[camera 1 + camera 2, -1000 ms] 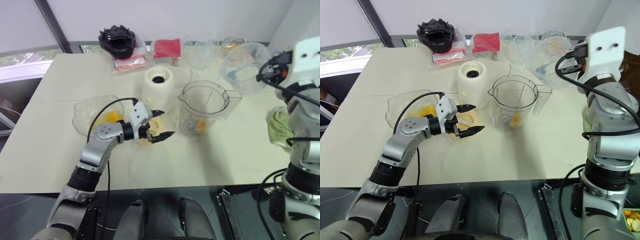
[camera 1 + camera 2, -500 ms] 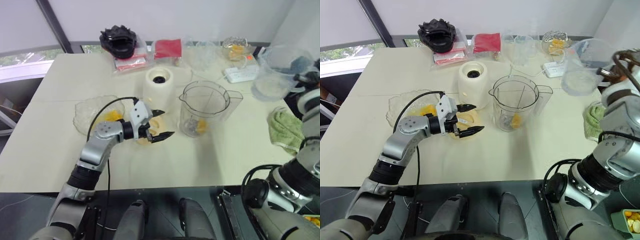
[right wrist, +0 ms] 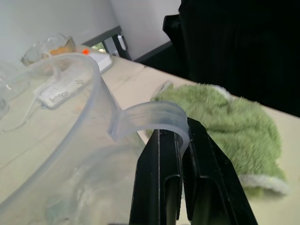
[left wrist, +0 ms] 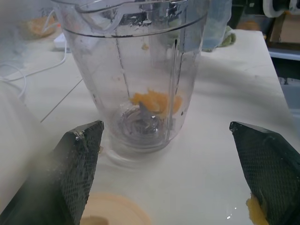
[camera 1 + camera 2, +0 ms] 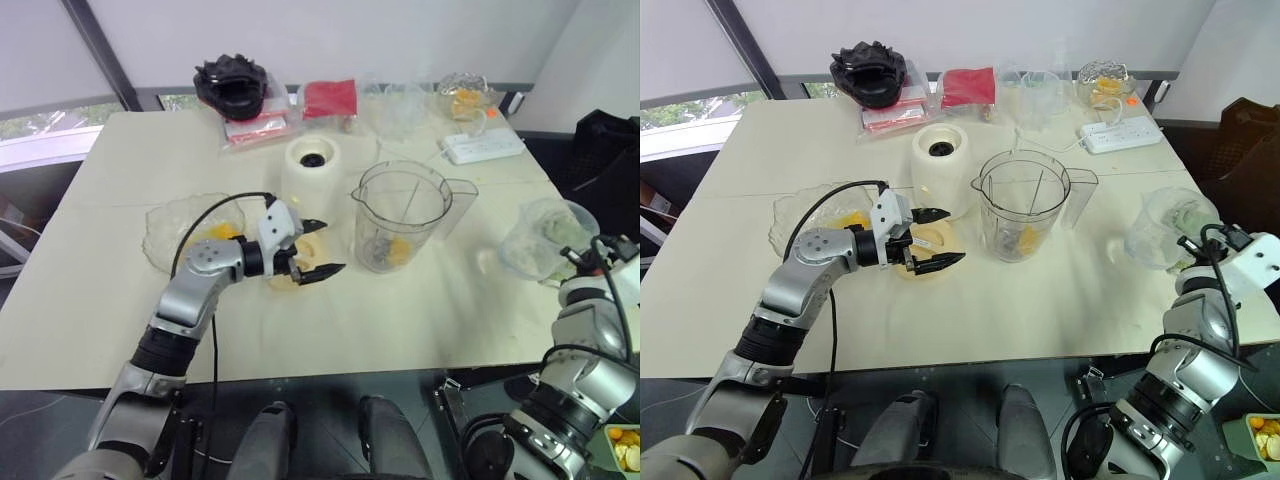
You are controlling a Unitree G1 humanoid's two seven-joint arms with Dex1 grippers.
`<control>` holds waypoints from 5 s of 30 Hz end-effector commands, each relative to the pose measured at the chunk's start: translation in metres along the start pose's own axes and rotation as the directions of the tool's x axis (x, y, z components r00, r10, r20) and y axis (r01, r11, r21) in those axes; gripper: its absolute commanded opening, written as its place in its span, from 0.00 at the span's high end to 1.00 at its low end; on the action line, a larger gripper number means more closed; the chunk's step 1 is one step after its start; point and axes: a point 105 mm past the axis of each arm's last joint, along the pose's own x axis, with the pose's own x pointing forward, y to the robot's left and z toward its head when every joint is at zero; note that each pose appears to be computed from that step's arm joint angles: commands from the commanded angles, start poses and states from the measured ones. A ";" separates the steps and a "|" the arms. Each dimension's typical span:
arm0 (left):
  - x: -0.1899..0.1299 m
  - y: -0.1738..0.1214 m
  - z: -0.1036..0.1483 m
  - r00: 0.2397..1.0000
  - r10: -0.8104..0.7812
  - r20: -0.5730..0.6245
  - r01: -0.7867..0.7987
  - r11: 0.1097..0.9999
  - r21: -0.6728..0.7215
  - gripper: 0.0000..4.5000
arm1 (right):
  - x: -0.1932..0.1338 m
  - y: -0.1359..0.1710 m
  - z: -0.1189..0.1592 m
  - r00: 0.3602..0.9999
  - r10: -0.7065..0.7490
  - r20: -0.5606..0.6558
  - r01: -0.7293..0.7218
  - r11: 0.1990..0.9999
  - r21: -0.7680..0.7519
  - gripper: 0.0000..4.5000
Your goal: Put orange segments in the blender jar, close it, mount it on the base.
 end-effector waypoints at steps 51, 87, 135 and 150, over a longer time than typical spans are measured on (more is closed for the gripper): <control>-0.018 0.062 -0.008 0.947 -0.145 -0.287 0.187 0.975 0.123 0.00 | -0.150 0.056 0.031 0.750 0.577 -0.324 -0.654 0.571 -0.497 0.23; 0.002 0.072 -0.082 0.722 -0.068 -0.689 0.314 0.919 0.238 0.24 | -0.173 0.109 0.043 0.695 0.673 -0.253 -0.695 0.540 -0.475 0.21; -0.017 0.073 0.089 0.891 -0.370 -0.263 0.436 0.860 0.265 0.95 | -0.055 0.131 -0.020 0.849 0.506 -0.154 -0.512 0.715 -0.475 0.21; -0.027 0.072 0.090 0.917 -0.336 -0.216 0.385 0.886 0.257 0.95 | -0.014 0.157 -0.021 0.853 0.511 -0.104 -0.501 0.746 -0.439 0.27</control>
